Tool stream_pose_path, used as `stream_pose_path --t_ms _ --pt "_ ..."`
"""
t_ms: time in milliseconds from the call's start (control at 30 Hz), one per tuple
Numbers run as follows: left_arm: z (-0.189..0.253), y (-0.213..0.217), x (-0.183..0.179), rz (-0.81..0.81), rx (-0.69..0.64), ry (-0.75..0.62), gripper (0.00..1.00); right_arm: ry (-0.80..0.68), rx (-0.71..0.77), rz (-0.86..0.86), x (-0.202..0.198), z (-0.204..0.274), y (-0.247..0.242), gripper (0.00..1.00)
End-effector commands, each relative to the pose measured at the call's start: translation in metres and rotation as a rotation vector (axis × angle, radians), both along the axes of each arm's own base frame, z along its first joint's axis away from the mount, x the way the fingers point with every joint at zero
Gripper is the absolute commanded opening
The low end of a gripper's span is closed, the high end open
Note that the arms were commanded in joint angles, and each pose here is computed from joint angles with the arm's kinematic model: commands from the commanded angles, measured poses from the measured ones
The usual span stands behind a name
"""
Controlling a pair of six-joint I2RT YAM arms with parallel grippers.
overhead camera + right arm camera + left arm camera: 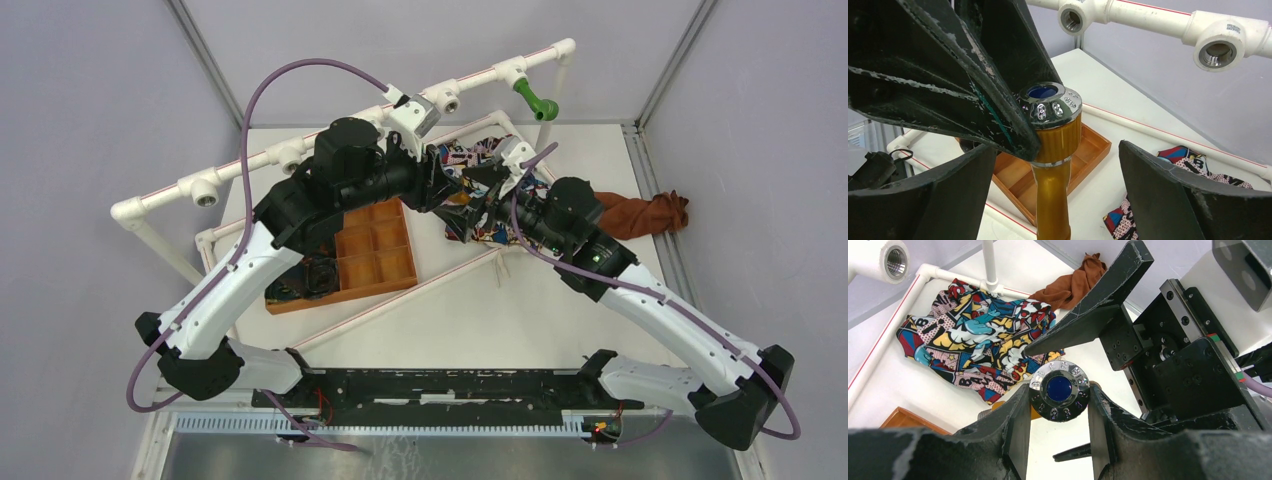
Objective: Install the water faucets
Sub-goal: Adjust the water faucet.
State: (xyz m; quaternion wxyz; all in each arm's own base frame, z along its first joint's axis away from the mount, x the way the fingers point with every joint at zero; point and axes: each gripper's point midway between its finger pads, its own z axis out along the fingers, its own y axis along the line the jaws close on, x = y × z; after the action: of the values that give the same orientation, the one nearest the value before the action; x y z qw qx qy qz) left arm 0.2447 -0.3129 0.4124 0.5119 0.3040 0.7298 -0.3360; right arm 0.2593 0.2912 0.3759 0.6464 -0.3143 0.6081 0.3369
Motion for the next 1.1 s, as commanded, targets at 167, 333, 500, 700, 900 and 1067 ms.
stream_pose_path --t_ms 167,333,500,700,900,1067 --pt "0.024 0.003 -0.008 -0.026 -0.054 -0.062 0.02 -0.044 0.040 -0.011 0.003 0.018 0.001 0.72" --pt "0.025 0.003 -0.008 -0.025 -0.054 -0.064 0.02 -0.046 0.029 -0.027 0.007 0.014 0.003 0.65" --pt "0.025 0.004 -0.008 -0.025 -0.052 -0.065 0.02 -0.046 0.009 -0.037 0.009 0.008 0.006 0.60" --pt "0.024 0.004 -0.008 -0.023 -0.047 -0.064 0.02 -0.052 0.008 -0.035 0.009 0.006 0.007 0.47" --pt "0.023 0.005 -0.008 -0.021 -0.045 -0.064 0.02 -0.048 0.006 -0.034 0.009 0.003 0.009 0.19" --pt "0.020 0.003 -0.008 -0.025 -0.039 -0.056 0.02 -0.040 0.039 -0.040 0.008 0.004 0.007 0.00"
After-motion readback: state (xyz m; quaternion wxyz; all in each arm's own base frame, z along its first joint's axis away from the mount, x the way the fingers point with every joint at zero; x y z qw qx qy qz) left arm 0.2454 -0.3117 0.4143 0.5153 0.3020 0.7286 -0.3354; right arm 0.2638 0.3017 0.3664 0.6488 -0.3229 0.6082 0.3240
